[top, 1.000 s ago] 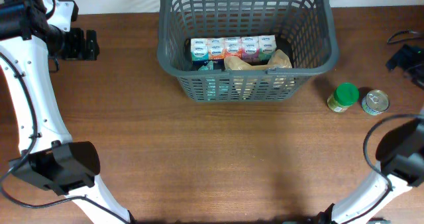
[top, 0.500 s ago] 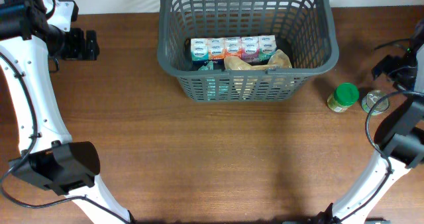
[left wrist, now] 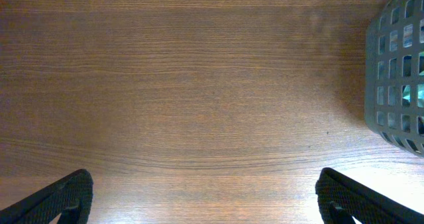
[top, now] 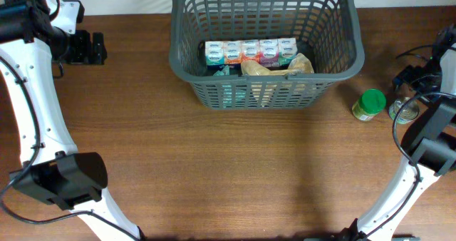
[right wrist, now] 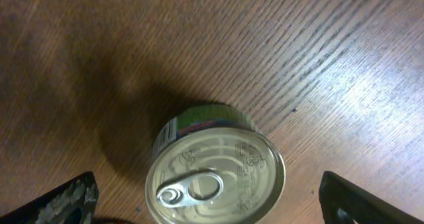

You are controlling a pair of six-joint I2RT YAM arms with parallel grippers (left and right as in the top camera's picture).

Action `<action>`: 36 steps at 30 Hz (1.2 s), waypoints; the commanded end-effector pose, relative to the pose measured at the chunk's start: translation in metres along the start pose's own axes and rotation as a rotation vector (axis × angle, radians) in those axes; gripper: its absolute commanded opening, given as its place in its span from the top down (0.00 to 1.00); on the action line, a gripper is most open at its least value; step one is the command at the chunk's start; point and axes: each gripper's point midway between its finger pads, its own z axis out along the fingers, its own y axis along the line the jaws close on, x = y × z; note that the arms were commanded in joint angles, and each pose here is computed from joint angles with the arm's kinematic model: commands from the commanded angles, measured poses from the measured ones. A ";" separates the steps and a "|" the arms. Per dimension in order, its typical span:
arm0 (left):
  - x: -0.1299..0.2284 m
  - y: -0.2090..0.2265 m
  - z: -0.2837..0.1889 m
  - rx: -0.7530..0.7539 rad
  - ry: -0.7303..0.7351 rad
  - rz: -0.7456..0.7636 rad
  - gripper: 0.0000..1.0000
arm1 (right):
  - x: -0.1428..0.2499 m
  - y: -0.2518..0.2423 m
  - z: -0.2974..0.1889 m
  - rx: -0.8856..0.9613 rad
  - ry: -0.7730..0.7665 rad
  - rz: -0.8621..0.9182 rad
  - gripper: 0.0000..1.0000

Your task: Pack container

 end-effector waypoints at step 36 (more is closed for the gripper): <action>0.000 -0.001 -0.007 0.009 -0.015 -0.017 0.01 | 0.025 -0.012 0.068 -0.070 0.108 -0.012 0.01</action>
